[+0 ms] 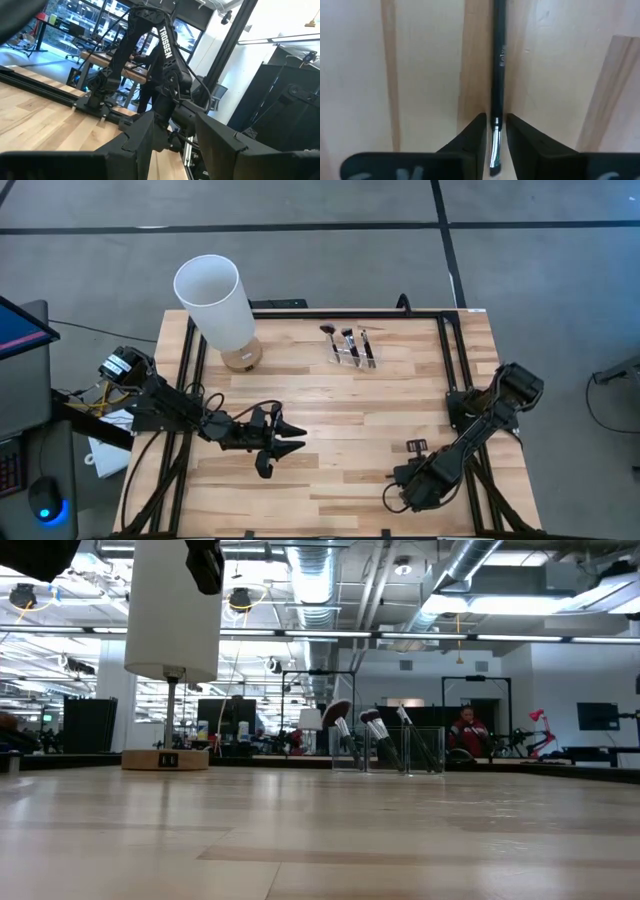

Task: Put items in baskets/containers
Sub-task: Put the black eyeshadow brush into the transparent organizer

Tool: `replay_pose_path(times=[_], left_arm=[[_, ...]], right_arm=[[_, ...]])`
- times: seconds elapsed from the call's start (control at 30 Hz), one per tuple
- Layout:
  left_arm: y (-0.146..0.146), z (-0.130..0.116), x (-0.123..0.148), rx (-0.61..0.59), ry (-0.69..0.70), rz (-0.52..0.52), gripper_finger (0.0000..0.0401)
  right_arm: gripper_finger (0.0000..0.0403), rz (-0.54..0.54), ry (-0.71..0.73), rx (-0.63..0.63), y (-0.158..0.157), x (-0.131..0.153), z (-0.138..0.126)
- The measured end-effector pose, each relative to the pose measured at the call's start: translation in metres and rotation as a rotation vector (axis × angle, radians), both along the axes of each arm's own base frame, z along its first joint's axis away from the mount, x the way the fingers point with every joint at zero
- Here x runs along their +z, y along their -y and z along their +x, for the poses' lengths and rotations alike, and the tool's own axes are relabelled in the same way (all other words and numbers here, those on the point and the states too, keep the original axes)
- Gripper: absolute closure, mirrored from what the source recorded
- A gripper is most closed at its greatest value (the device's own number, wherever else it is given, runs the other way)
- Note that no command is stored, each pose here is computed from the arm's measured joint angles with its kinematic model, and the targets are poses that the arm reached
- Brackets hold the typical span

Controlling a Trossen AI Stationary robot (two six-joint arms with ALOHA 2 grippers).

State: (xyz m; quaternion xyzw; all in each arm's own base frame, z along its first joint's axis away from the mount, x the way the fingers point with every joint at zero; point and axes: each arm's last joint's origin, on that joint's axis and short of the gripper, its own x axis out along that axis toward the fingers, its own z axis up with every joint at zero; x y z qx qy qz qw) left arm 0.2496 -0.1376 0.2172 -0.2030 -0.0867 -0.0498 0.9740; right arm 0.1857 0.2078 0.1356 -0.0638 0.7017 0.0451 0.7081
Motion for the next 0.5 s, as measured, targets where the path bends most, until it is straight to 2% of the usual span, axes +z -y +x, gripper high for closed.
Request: replay_pose_path(times=[0.2,0.4,0.5], left_arm=[[0.0,0.0,0.0001,0.0,0.0,0.0,0.0258],[-0.0001,0.0001,0.0,0.0,0.0,0.0,0.0258],[-0.0001,0.0001,0.0,0.001,0.0,0.0,0.0258]], right_arm=[[0.0355,0.012,0.015,-0.041,0.0022,-0.0055,-0.0026],[0.0391,0.011,0.006,-0.037,0.0019,-0.0041,-0.0016],[0.0393,-0.01,-0.01,-0.022,0.0014,0.0013,0.0016]])
